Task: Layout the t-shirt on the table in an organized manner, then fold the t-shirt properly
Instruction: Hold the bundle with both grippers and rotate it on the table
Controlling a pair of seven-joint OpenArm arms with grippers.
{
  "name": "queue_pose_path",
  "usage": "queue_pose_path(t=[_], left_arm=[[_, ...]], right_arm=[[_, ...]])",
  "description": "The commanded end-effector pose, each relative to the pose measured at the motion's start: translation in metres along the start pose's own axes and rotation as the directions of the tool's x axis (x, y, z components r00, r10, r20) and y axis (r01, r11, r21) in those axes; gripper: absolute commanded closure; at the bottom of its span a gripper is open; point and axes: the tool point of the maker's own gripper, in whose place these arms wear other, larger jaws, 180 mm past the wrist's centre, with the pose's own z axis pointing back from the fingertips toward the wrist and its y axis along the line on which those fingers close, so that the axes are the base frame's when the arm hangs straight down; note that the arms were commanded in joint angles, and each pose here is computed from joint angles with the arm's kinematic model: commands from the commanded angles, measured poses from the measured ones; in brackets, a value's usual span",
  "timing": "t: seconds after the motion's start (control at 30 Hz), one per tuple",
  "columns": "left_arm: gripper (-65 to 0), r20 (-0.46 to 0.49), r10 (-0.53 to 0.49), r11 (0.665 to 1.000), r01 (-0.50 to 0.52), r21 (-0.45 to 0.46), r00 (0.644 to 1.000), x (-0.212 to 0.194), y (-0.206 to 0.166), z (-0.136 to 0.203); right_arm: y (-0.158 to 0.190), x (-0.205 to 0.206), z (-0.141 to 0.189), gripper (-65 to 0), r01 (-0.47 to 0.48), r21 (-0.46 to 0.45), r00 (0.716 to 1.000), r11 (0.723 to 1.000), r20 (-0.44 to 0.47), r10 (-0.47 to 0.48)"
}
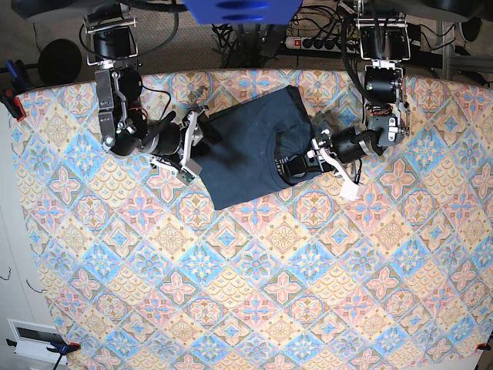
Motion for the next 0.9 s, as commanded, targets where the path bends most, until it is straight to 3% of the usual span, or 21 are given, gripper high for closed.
queue_pose_path(t=[0.0,0.13,0.3,0.37,0.47,0.63,0.73,0.87], left_arm=[[0.0,0.021,-0.048,0.999,0.047,0.006,0.999,0.014,-0.003,0.002],[0.0,-0.010,-0.125,0.985,0.126,0.122,0.992,0.012,0.017,0.003],[0.0,-0.070,-0.170,0.968,0.180,0.177,0.983,-0.001,0.026,-0.005],[-4.7,-0.082,-0.172,0.963,0.185,0.198,0.982,-0.004,0.030,-0.004],[-17.0,-0.052,-0.116,0.959,0.126,0.255,0.992,-0.002,0.043,0.006],[-37.5,0.056,-0.030,0.940,0.009,0.341,0.998,0.012,0.067,0.037],[-40.4,0.148,-0.024,0.928,-0.033,0.372,0.989,0.026,0.075,0.064],[-39.3,0.235,-0.006,0.941,-0.074,0.330,0.972,0.030,0.062,0.088]], right_arm=[[-0.002,0.015,0.005,-21.4,-0.018,-0.003,0.999,1.000,0.045,0.018],[-0.002,0.014,0.005,-21.4,-0.018,-0.002,0.999,1.000,0.043,0.019],[0.008,0.014,-0.001,-21.4,-0.037,0.023,0.999,0.999,0.034,0.036],[0.012,0.014,-0.003,-21.4,-0.045,0.034,0.999,0.998,0.027,0.044],[0.013,0.014,-0.004,-21.4,-0.047,0.036,0.999,0.998,0.028,0.046],[0.013,0.014,-0.004,-21.4,-0.049,0.038,0.999,0.998,0.027,0.048],[0.014,0.014,-0.004,-21.4,-0.050,0.038,0.998,0.998,0.028,0.049],[0.013,0.023,0.001,-21.4,-0.069,0.024,0.996,0.997,0.052,0.068]])
